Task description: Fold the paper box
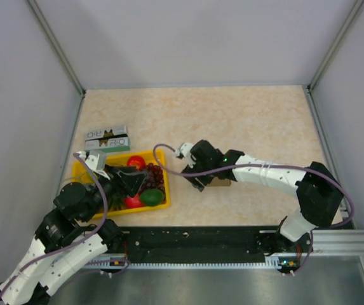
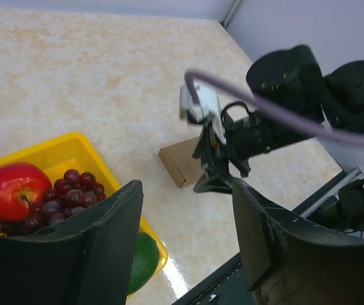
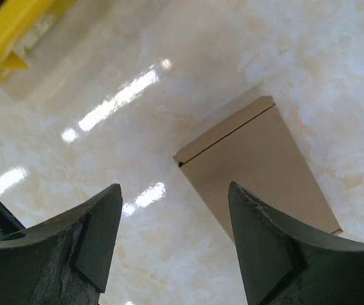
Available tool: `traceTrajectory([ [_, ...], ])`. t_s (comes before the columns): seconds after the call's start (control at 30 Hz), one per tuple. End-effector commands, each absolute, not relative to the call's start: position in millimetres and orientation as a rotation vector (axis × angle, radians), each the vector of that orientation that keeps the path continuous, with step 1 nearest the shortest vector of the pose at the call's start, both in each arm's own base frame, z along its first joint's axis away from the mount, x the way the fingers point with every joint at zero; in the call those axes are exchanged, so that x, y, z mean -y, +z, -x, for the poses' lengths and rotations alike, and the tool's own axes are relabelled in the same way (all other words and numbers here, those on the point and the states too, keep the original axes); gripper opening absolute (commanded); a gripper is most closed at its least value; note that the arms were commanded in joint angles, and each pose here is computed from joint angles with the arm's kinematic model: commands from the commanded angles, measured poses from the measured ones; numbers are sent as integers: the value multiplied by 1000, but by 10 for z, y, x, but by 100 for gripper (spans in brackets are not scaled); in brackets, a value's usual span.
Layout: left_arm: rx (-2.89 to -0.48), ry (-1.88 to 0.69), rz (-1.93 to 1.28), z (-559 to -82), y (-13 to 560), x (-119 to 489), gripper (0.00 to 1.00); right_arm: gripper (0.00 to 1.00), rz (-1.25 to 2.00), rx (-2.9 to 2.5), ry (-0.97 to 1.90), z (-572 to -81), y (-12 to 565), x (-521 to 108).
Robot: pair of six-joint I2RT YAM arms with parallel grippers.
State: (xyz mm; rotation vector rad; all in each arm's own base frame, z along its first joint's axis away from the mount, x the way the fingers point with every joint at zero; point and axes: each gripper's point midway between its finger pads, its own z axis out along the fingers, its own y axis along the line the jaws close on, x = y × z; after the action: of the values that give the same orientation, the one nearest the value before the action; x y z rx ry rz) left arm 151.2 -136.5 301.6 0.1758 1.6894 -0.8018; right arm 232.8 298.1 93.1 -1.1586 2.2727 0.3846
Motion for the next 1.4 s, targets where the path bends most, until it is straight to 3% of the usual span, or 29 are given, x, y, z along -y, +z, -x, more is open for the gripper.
traceTrajectory([
  [0.0, -1616, -816, -186, -1455, 3241, 1313, 63, 68, 1322, -2128, 73, -2365, 874, -2825],
  [0.5, -1604, -785, -185, -1367, 3295, 1166, 63, 67, 1481, -2053, -378, -2580, 363, -2714],
  [0.63, -1600, -773, -178, -1357, 3318, 1125, 63, 60, 1466, -2099, -441, -2623, 252, -2625],
  [0.73, -1596, -764, -176, -1345, 3331, 1093, 63, 54, 1329, -2267, -436, -2696, 105, -2488],
  [1.1, -1577, -763, -187, -1318, 3417, 1071, 63, 53, 488, -2904, -564, -2875, -80, -1227],
  [1.37, -1566, -768, -214, -1314, 3448, 1107, 63, 54, 260, -3022, -617, -2834, 68, -474],
])
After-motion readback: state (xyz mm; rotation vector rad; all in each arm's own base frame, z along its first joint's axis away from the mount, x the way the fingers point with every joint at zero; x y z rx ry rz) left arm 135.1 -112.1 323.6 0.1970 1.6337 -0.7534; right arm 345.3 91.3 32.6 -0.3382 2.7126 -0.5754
